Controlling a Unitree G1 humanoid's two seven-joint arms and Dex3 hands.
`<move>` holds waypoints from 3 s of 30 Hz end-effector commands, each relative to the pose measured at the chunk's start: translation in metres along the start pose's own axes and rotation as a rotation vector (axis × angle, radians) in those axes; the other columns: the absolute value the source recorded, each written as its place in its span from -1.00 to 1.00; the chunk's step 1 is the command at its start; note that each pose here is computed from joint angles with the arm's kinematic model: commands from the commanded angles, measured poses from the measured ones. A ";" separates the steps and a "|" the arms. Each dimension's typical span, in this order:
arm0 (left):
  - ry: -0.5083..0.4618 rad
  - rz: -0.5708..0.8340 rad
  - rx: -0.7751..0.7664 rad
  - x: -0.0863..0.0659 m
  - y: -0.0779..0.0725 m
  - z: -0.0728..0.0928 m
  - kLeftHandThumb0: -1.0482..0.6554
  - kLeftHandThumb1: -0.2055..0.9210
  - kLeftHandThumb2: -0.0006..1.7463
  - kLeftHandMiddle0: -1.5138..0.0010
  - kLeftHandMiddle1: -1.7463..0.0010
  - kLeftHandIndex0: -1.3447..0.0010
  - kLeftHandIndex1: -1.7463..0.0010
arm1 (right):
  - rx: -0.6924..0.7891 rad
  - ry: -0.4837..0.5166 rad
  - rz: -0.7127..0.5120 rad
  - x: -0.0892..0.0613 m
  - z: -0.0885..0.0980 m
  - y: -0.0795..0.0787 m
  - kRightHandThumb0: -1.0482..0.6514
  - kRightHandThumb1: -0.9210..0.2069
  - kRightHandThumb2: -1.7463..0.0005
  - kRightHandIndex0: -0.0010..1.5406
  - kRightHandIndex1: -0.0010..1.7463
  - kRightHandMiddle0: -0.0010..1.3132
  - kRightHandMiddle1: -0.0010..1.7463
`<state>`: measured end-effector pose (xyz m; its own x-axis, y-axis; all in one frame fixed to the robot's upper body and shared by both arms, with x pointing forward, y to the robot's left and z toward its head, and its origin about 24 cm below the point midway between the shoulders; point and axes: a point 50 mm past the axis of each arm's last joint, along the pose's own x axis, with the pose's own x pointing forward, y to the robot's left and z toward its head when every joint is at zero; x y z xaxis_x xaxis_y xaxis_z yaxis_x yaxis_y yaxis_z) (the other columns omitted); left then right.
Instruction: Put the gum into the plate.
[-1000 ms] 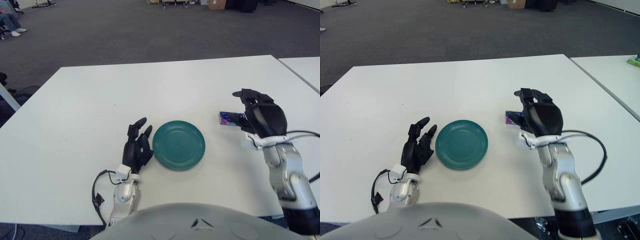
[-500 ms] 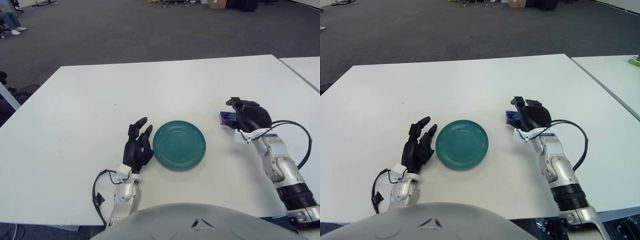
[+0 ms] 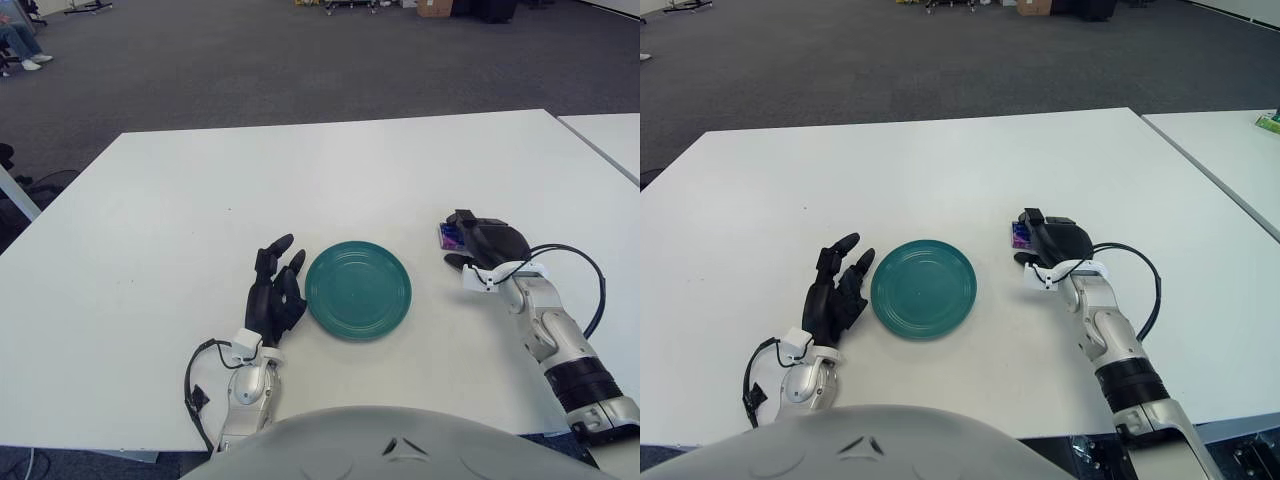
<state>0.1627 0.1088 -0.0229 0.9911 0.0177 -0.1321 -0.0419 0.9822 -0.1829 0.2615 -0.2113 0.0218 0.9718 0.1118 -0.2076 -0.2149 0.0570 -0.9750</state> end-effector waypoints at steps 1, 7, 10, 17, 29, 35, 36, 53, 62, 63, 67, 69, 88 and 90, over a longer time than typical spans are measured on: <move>0.070 0.014 -0.033 -0.004 -0.007 -0.012 -0.72 1.00 -0.03 0.20 0.90 0.96 -0.07 | -0.003 -0.006 0.027 0.004 -0.003 0.003 -0.63 -1.00 0.41 -0.45 -0.98 -1.00 -0.13; 0.072 0.014 -0.031 -0.002 -0.008 -0.011 -0.71 1.00 -0.02 0.23 0.91 0.98 -0.06 | -0.003 -0.003 0.077 0.005 -0.004 0.010 -0.59 -1.00 0.43 -0.45 -0.98 -1.00 -0.17; 0.075 0.013 -0.031 -0.001 -0.008 -0.011 -0.71 1.00 -0.02 0.24 0.92 0.99 -0.05 | -0.015 0.002 0.108 0.004 -0.005 0.014 -0.56 -1.00 0.44 -0.45 -0.98 -1.00 -0.20; 0.077 0.006 -0.031 0.001 -0.010 -0.011 -0.72 1.00 -0.01 0.24 0.92 0.99 -0.05 | -0.068 0.017 0.173 0.006 -0.014 0.025 -0.52 -1.00 0.43 -0.45 -0.98 -1.00 -0.26; 0.072 0.009 -0.030 0.005 -0.015 -0.012 -0.74 1.00 -0.03 0.23 0.91 0.96 -0.07 | -0.142 0.023 0.263 0.017 -0.026 0.036 -0.47 -1.00 0.43 -0.43 -0.98 -1.00 -0.33; 0.071 0.010 -0.033 0.005 -0.018 -0.012 -0.74 1.00 -0.04 0.23 0.91 0.97 -0.06 | -0.139 0.054 0.325 0.012 -0.033 0.058 -0.47 -1.00 0.41 -0.34 -0.94 -1.00 -0.26; 0.071 0.010 -0.034 0.005 -0.018 -0.012 -0.74 1.00 -0.04 0.23 0.91 0.97 -0.06 | -0.135 0.067 0.342 0.009 -0.036 0.066 -0.47 -1.00 0.40 -0.32 -0.93 -1.00 -0.23; 0.067 0.017 -0.056 0.000 -0.018 -0.012 -0.72 1.00 -0.05 0.22 0.90 0.96 -0.06 | -0.162 0.115 0.408 -0.005 -0.045 0.101 -0.54 -1.00 0.29 -0.25 0.86 -0.65 0.81; 0.054 0.013 -0.072 -0.003 -0.015 -0.011 -0.70 1.00 -0.05 0.23 0.91 0.97 -0.05 | -0.118 0.129 0.371 0.000 -0.037 0.106 -0.26 -0.57 0.02 0.00 1.00 -0.44 0.99; 0.052 0.014 -0.073 -0.003 -0.015 -0.011 -0.69 1.00 -0.05 0.23 0.91 0.97 -0.05 | -0.113 0.131 0.367 0.000 -0.037 0.105 -0.25 -0.55 0.00 0.03 1.00 -0.43 1.00; 0.047 0.017 -0.078 -0.004 -0.013 -0.011 -0.68 1.00 -0.06 0.24 0.91 0.98 -0.05 | -0.089 0.138 0.346 0.003 -0.035 0.104 -0.24 -0.50 -0.04 0.09 1.00 -0.42 1.00; 0.046 0.018 -0.079 -0.004 -0.013 -0.010 -0.68 1.00 -0.06 0.24 0.91 0.98 -0.05 | -0.080 0.140 0.336 0.004 -0.035 0.102 -0.24 -0.48 -0.05 0.12 1.00 -0.41 1.00; 0.050 0.029 -0.060 -0.003 -0.010 -0.008 -0.72 1.00 -0.08 0.25 0.91 0.99 -0.05 | -0.005 -0.125 0.000 0.047 -0.007 -0.018 -0.24 -0.45 -0.08 0.13 1.00 -0.40 1.00; 0.049 0.029 -0.056 -0.002 -0.010 -0.008 -0.72 1.00 -0.07 0.25 0.92 0.99 -0.05 | -0.008 -0.167 -0.023 0.042 0.001 -0.031 -0.24 -0.46 -0.07 0.12 1.00 -0.40 1.00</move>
<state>0.1682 0.1056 -0.0172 0.9949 0.0289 -0.0968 -0.0486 0.9769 -0.2081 0.3159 -0.2190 0.0213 0.9627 0.1951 -0.1876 -0.2006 0.0488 -0.9785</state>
